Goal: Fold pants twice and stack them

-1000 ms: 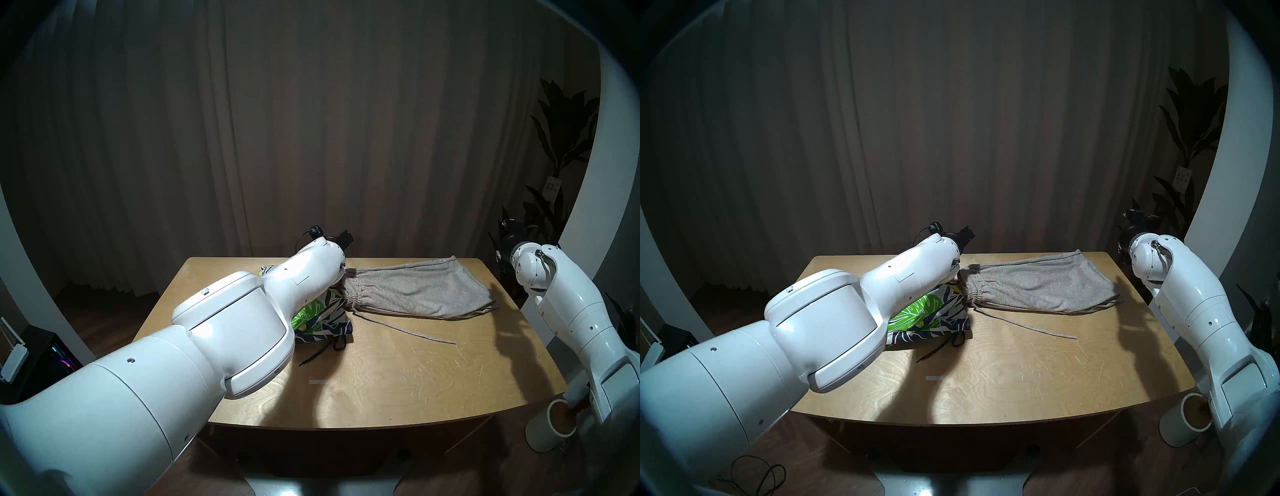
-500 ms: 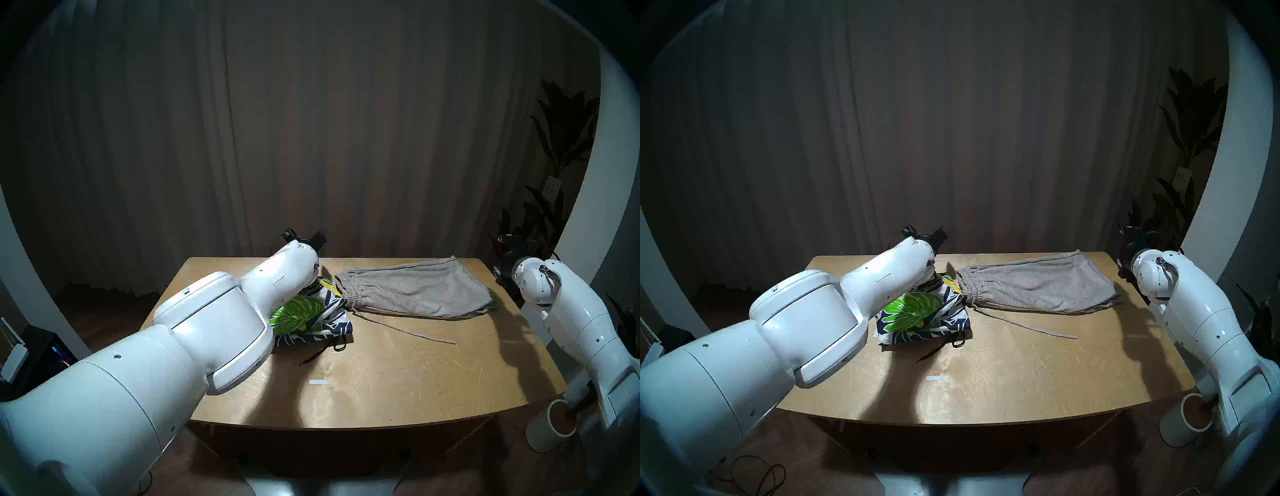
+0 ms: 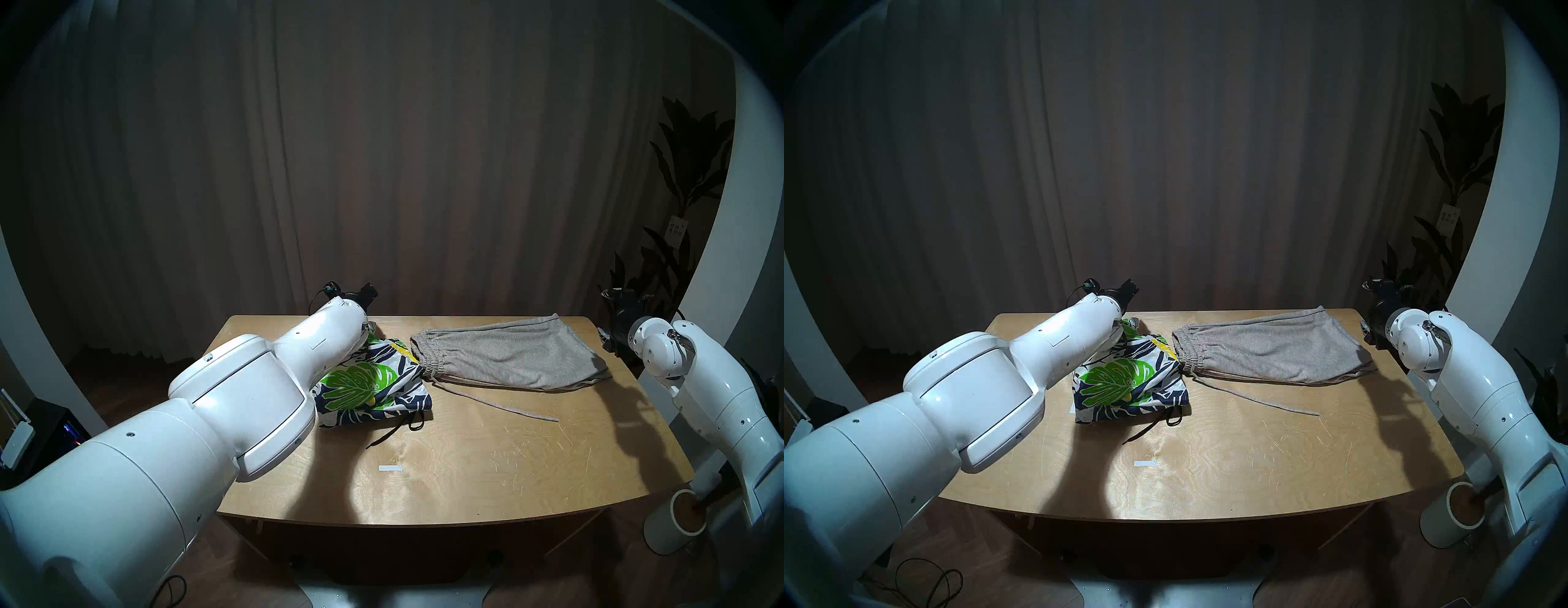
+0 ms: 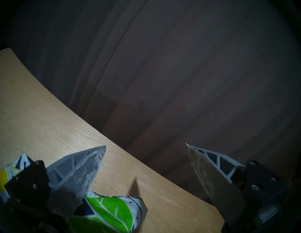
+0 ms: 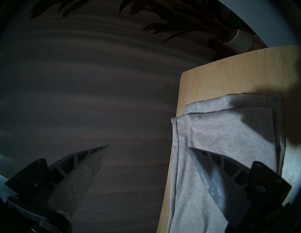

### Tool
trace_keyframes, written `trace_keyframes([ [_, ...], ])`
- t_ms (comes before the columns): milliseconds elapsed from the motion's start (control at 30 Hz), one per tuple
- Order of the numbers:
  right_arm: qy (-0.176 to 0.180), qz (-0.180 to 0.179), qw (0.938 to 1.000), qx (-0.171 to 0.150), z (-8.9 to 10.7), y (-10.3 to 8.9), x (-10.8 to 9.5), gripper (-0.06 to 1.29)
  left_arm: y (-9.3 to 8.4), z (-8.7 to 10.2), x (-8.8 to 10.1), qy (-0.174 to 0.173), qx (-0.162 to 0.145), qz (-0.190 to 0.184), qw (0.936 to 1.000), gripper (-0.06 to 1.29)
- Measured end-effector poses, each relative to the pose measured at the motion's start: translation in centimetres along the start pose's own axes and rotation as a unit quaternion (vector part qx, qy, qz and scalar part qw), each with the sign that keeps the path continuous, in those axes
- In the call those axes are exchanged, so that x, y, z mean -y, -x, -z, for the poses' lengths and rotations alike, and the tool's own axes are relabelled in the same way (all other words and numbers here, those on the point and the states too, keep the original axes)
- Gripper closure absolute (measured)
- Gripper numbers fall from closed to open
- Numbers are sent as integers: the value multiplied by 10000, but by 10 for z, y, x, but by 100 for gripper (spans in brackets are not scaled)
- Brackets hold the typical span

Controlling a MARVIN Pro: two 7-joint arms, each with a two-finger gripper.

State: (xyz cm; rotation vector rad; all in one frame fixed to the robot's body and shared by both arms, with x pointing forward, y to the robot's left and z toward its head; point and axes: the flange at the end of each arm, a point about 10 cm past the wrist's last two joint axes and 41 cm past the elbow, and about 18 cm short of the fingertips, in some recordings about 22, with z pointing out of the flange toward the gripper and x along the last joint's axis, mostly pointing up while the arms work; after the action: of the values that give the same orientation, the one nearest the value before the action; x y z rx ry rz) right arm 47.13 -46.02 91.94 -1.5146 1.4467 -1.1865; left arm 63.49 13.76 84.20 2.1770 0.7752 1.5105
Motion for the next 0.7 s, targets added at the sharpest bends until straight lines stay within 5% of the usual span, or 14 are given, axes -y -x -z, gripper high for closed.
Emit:
trace_keyframes([
  [333,25,114,9995,292,11,1,-1,-1,-11,-1,14,46,-119,73,9999,0],
  [700,435,157,9980,434,22,-8,-33,-1,-20,-2,18,268,-218,199,9992,0],
])
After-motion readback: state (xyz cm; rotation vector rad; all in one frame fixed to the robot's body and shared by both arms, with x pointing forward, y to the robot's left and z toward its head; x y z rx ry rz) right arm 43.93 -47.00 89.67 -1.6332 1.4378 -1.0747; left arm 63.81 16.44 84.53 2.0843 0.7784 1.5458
